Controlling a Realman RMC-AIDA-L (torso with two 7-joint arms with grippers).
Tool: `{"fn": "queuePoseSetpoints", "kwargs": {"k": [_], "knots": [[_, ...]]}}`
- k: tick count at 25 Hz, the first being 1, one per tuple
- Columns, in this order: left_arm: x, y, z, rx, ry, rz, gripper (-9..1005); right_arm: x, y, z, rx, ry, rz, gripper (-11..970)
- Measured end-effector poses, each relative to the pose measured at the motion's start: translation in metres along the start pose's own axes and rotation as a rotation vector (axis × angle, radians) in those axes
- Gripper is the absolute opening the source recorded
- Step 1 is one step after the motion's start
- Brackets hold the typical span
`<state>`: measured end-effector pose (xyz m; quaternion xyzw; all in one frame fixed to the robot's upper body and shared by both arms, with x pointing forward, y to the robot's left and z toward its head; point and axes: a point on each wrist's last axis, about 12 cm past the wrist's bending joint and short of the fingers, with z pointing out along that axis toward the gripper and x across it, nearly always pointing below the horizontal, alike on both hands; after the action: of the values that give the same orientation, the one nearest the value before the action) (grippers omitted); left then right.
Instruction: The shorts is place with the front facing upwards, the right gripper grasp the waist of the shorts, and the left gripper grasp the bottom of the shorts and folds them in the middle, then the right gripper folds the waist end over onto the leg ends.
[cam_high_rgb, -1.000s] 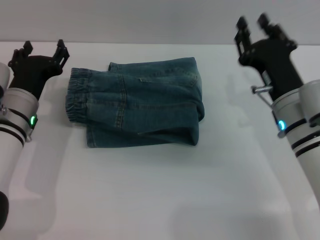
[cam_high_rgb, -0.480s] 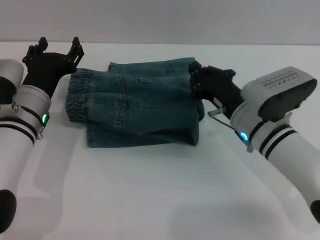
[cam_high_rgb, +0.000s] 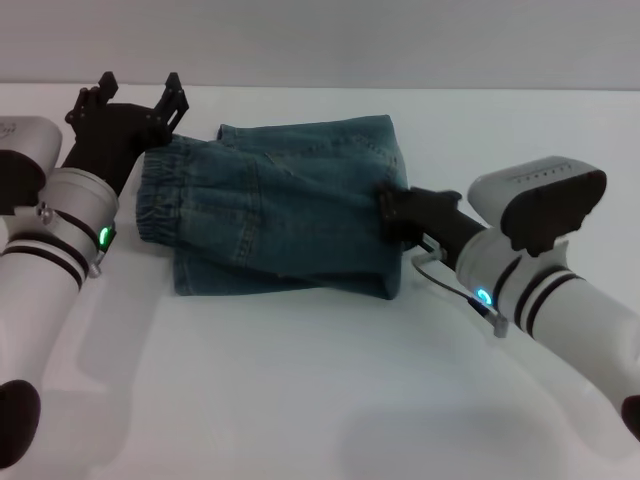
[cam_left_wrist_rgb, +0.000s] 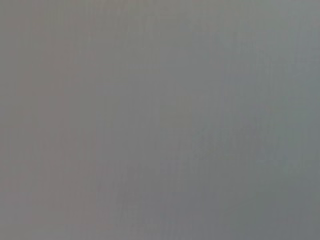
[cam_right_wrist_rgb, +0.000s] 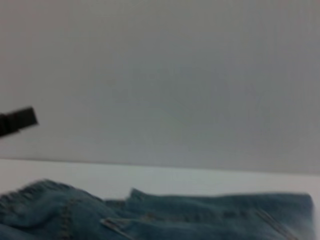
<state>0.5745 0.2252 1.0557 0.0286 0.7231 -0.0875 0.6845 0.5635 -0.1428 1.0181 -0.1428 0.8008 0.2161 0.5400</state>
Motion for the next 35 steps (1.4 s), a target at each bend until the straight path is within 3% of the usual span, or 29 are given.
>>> {"fn": "queuePoseSetpoints", "kwargs": {"k": [4,8,13,17,21,26,32,35], "knots": [[0.000,-0.005,0.000,0.023,0.001,0.005,808,0.008,-0.007,-0.003,0.023,0.038,0.046,15],[-0.001,-0.012,-0.001,0.053,-0.004,0.015,808,0.007,-0.002,-0.003,-0.002,0.027,0.036,22],[-0.005,-0.026,-0.001,0.118,-0.020,0.042,808,-0.008,0.008,-0.014,-0.070,-0.139,0.031,30],[-0.006,-0.040,0.000,0.179,-0.020,0.030,808,-0.023,-0.001,-0.032,-0.052,-0.348,-0.016,37],[0.007,-0.048,-0.001,0.238,0.036,0.038,808,-0.028,-0.009,-0.043,0.003,-0.443,-0.052,44],[0.026,-0.040,-0.002,0.238,0.131,0.056,808,-0.027,-0.023,-0.059,0.079,-0.508,-0.028,53],[0.042,-0.021,-0.004,0.193,0.234,0.023,808,-0.022,-0.026,-0.063,0.095,-0.499,-0.015,63],[0.047,-0.019,-0.004,0.185,0.282,0.028,809,-0.021,-0.027,-0.062,0.099,-0.490,-0.013,68]]}}
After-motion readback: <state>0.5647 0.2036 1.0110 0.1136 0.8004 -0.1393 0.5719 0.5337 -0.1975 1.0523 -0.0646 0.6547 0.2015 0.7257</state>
